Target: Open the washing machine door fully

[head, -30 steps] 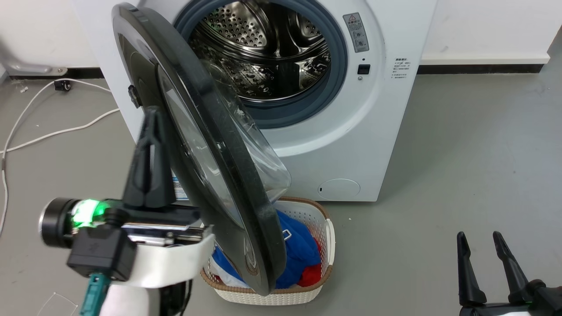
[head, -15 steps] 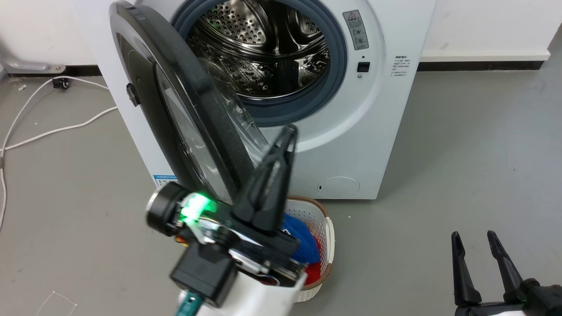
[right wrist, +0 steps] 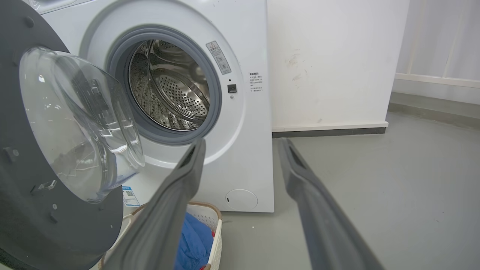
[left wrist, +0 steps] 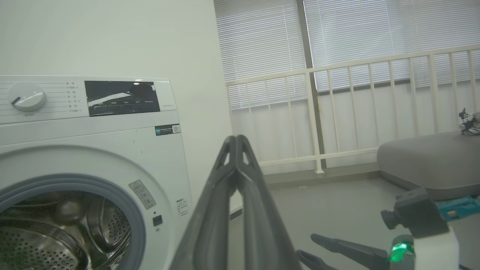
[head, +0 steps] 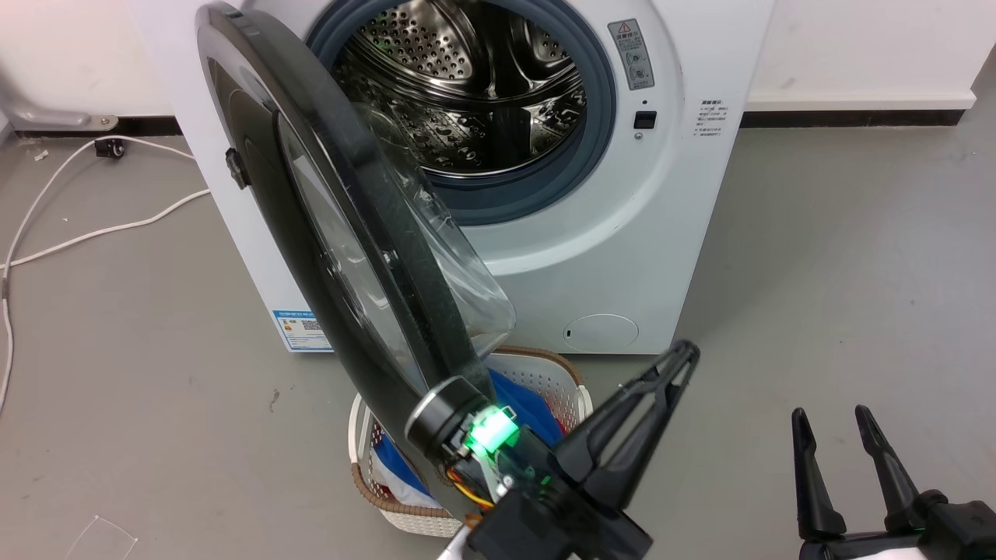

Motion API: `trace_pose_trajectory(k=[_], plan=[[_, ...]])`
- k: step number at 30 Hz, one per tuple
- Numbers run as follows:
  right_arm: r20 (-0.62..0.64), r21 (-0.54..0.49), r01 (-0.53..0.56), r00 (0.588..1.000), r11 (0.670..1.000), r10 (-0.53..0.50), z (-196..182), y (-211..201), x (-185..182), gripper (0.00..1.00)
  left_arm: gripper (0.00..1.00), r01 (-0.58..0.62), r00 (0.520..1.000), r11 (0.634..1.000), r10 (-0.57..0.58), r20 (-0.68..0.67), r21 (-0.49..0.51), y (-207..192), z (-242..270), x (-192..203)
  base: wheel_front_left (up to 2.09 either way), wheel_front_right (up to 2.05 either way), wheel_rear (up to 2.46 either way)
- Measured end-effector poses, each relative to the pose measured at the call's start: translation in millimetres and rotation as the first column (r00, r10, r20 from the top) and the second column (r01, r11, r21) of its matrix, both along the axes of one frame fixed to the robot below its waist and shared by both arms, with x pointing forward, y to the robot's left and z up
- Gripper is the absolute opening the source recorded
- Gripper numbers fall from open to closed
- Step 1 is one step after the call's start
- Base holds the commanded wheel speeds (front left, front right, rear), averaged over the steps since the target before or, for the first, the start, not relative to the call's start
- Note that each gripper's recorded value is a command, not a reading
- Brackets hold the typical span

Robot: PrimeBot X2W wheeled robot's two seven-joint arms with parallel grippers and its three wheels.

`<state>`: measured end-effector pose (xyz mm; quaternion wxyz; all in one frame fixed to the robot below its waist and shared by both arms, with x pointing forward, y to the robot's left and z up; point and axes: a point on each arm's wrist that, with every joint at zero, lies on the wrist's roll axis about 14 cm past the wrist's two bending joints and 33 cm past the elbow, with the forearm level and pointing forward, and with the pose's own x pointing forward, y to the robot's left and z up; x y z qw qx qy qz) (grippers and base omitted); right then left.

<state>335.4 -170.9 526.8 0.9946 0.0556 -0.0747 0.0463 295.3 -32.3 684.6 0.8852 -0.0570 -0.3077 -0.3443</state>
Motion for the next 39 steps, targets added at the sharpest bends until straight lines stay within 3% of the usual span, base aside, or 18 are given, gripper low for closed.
trace_pose_trajectory(k=[10,20,31,39], plan=[[-0.001,-0.001,-0.015,1.000,1.000,0.015,0,5,1,1.00,0.00,0.050,0.989,0.995,-0.037,-0.145,0.091,-18,-54,-5,0.00,0.00,0.00],[-0.011,0.003,-0.027,1.000,1.000,0.027,-3,9,4,1.00,0.00,0.027,0.951,0.986,0.024,-0.308,0.163,-10,-113,0,0.00,0.00,0.00],[-0.027,0.005,-0.031,0.999,1.000,0.031,-8,10,8,1.00,0.00,-0.180,0.888,0.966,0.242,-0.391,0.188,47,-141,43,0.00,0.00,0.00],[-0.053,0.005,-0.046,0.998,0.999,0.046,-16,14,14,1.00,0.00,-0.268,0.855,0.944,0.324,-0.405,0.191,73,-146,56,0.00,0.00,0.00]])
